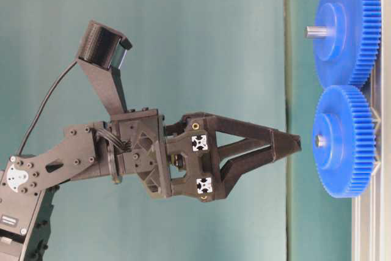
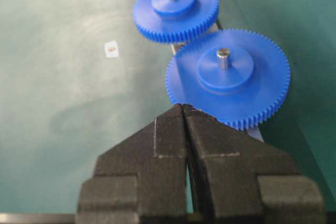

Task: Find the location of the shaft and insert the small gear.
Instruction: 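Withdraw the open left gripper away from the mounted gear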

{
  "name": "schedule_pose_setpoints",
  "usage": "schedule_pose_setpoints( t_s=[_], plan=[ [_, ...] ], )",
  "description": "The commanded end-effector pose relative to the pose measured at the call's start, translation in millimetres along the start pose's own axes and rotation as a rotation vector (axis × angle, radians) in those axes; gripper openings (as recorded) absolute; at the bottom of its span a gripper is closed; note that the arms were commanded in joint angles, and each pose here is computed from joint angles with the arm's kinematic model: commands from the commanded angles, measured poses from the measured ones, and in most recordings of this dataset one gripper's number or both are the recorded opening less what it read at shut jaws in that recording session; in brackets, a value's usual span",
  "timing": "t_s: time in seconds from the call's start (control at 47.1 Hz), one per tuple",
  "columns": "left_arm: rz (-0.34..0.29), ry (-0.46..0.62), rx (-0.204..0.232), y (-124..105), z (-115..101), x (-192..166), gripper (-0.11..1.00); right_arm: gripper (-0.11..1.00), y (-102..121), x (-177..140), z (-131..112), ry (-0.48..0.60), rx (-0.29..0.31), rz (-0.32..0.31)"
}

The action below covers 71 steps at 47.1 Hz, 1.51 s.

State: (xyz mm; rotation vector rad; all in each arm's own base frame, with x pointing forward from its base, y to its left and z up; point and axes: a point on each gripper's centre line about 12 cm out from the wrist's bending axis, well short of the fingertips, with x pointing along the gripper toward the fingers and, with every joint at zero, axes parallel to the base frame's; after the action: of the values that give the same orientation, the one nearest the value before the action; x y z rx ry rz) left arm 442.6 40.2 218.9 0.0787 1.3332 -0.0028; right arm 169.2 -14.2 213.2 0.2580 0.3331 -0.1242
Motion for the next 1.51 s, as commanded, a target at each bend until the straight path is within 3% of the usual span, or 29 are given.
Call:
schedule_pose_setpoints(
  t_s=[0.0,1.485],
  plan=[
    [0.007,-0.050,-0.005,0,7,-18,0.84,0.02,1,0,7,-0.015,0.011,0.002],
    [0.016,-0.122,-0.022,1,8,-50,0.84,0.01,1,1,5,-0.014,0.013,0.000]
  ],
)
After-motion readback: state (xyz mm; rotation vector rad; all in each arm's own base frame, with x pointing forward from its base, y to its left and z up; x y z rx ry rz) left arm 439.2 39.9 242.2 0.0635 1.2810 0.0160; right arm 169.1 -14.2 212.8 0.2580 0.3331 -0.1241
